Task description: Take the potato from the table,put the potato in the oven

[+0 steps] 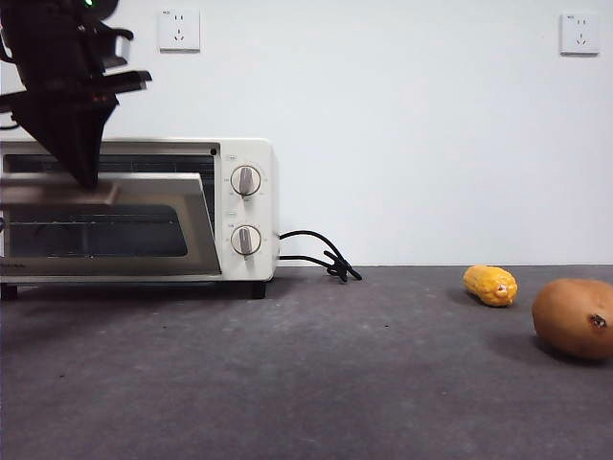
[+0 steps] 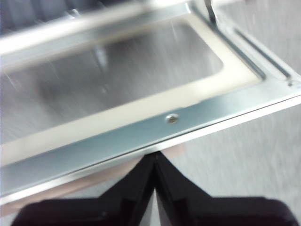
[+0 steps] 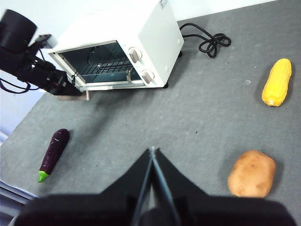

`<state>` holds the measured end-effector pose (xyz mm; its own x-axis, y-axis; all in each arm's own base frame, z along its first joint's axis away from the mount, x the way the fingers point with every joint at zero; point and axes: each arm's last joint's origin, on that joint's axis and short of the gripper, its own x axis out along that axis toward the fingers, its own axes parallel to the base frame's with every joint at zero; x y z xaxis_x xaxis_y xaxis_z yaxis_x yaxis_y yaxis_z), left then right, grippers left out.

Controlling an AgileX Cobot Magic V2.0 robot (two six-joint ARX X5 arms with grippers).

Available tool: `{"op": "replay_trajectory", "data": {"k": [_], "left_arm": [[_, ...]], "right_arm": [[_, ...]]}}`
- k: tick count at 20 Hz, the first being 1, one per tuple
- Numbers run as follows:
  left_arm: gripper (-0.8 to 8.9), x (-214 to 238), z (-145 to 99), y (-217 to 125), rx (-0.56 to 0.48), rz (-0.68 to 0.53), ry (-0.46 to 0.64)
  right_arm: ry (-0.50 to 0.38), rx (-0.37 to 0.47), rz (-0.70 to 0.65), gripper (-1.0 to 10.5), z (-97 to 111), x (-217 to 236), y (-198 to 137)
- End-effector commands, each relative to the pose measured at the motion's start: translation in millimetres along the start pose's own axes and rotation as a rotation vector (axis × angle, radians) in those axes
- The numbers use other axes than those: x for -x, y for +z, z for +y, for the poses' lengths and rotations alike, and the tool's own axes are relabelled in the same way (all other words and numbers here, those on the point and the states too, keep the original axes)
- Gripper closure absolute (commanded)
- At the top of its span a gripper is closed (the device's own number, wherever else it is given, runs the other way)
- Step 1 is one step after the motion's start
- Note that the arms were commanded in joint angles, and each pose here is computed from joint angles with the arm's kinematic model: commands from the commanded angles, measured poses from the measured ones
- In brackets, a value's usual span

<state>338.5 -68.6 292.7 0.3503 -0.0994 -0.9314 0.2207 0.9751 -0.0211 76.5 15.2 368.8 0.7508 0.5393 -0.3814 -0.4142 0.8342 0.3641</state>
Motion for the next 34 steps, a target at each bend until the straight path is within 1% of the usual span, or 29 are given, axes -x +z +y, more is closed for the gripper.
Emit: {"op": "replay_trajectory", "data": {"k": [1, 9, 15, 17, 20, 23, 26, 31, 34], "left_arm": [[8.20, -22, -1, 9, -0.009, -0.035, 0.027], [8.20, -23, -9, 9, -0.014, -0.030, 0.019], [8.20, -26, -9, 4, -0.024, 0.022, 0.019], [8.20, -30, -9, 3, -0.024, 0.055, 0.018], [8.20, -44, -9, -1, -0.031, 0.140, 0.018], [8.20, -53, -11, -2, -0.038, 0.181, 0.016], [8.20, -52, -10, -6, -0.046, 0.224, 0.014], [8.20, -48, -11, -21, -0.087, 0.384, -0.003], [8.20, -44, -15, -25, -0.110, 0.417, -0.009]], "right_arm": [[-0.001, 0.027, -0.003, 9.5, 0, 1, 0], [-0.022, 0.037, 0.019, 9.5, 0, 1, -2], [-0.022, 0.035, 0.026, 9.5, -1, 1, -3], [-0.029, 0.035, 0.025, 9.5, -1, 1, -3], [-0.033, 0.037, 0.029, 9.5, -1, 1, -3], [-0.033, 0.036, 0.033, 9.5, -1, 1, -4], [-0.035, 0.037, 0.033, 9.5, -1, 1, -4], [-0.039, 0.034, 0.037, 9.5, -1, 1, -4], [-0.039, 0.031, 0.041, 9.5, -1, 1, -5]]}}
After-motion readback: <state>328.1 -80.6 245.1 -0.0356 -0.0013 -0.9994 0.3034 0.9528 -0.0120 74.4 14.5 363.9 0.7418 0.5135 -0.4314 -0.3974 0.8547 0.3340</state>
